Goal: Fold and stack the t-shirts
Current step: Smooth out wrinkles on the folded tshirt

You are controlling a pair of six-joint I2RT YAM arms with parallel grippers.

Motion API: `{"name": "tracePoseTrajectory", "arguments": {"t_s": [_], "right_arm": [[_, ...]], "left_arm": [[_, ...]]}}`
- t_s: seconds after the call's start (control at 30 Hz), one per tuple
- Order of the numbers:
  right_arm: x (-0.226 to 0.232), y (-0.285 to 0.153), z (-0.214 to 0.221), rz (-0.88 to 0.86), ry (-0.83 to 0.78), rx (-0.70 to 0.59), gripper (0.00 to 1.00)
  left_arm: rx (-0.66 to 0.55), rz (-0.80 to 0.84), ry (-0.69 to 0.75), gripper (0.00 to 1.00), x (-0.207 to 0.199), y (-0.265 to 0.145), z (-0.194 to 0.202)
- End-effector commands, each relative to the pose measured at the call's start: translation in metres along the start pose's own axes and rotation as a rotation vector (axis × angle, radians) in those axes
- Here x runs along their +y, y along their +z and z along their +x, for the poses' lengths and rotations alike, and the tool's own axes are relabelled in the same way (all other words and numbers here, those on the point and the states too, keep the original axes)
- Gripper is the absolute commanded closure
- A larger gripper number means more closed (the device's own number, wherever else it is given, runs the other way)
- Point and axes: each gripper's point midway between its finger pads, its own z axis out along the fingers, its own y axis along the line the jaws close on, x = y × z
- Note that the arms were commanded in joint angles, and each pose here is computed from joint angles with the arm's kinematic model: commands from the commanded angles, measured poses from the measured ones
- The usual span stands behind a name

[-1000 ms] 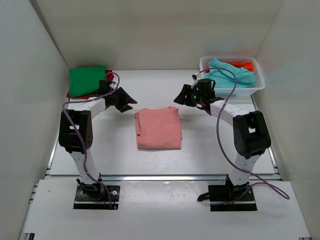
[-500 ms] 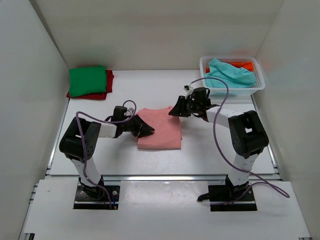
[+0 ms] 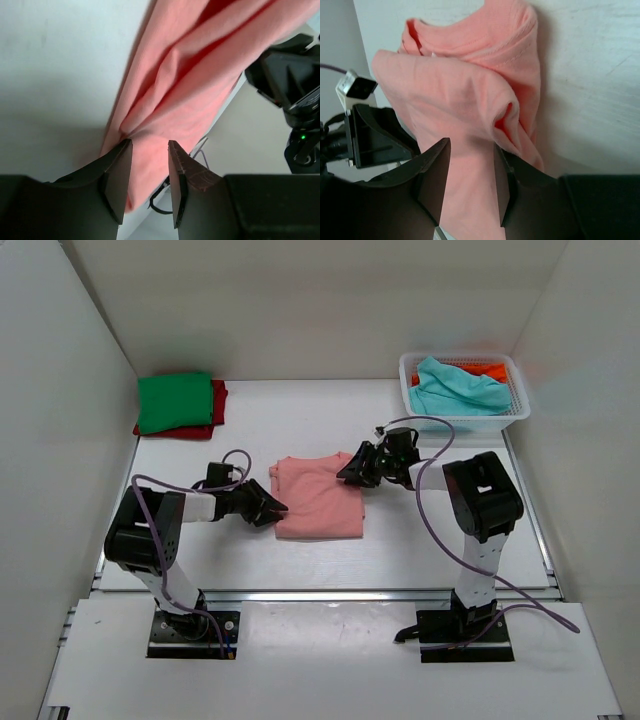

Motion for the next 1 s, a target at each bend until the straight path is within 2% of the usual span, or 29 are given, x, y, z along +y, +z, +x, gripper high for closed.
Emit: {"name": "tracePoseTrajectory", "arguments": {"t_s": [0.0, 0.17, 0.3, 0.33, 0.37, 0.43, 0.5, 0.63, 0.67, 0.7, 0.8, 0.9, 0.97], "right_arm": [[0.006, 0.0, -0.026, -0.008, -0.006, -0.092, 0.61], [0.012, -0.013, -0.027, -0.015, -0.005, -0.11, 0.61], [0.008, -0.01, -0.014, -0.006, -0.017, -0.059, 0.61], [0.008, -0.011, -0.018, -0.007, -0.022, -0.064, 0.61], [0.006, -0.011, -0.015, -0.001, -0.018, -0.054, 0.61], [0.008, -0.01, -0.015, -0.007, -0.028, -0.055, 0.6], [0.008, -0.008, -0.016, -0.004, -0.031, -0.053, 0.6], [0.007, -0.005, -0.014, 0.004, -0.031, -0.039, 0.6], [0.007, -0.005, -0.015, 0.001, -0.041, -0.035, 0.6], [0.002, -0.004, -0.012, 0.011, -0.034, -0.026, 0.6], [0.004, -0.005, -0.014, 0.004, -0.038, -0.025, 0.6], [0.001, -0.005, -0.012, 0.012, -0.033, -0.016, 0.6], [0.006, -0.006, -0.015, 0.001, -0.05, -0.016, 0.6]], "left_arm": [[-0.019, -0.013, 0.046, 0.55, -0.001, -0.015, 0.009], [-0.023, -0.01, 0.174, 0.5, -0.04, -0.031, 0.007], [-0.007, 0.116, 0.18, 0.49, -0.074, -0.031, 0.017], [0.021, 0.124, 0.121, 0.49, -0.07, -0.029, 0.024], [0.031, 0.18, 0.137, 0.49, -0.073, -0.024, 0.029], [0.068, 0.198, 0.027, 0.5, -0.059, -0.018, 0.041], [0.066, 0.162, -0.012, 0.51, -0.032, -0.013, 0.048], [0.135, -0.054, -0.031, 0.51, 0.036, -0.014, 0.07], [0.105, -0.06, 0.015, 0.51, 0.036, -0.018, 0.061], [0.094, -0.103, 0.001, 0.51, 0.042, -0.022, 0.059], [-0.014, -0.054, 0.08, 0.48, 0.01, -0.034, 0.028], [-0.067, -0.046, 0.183, 0.41, -0.032, -0.038, 0.003], [-0.101, -0.035, 0.204, 0.31, -0.051, -0.036, -0.008]]}}
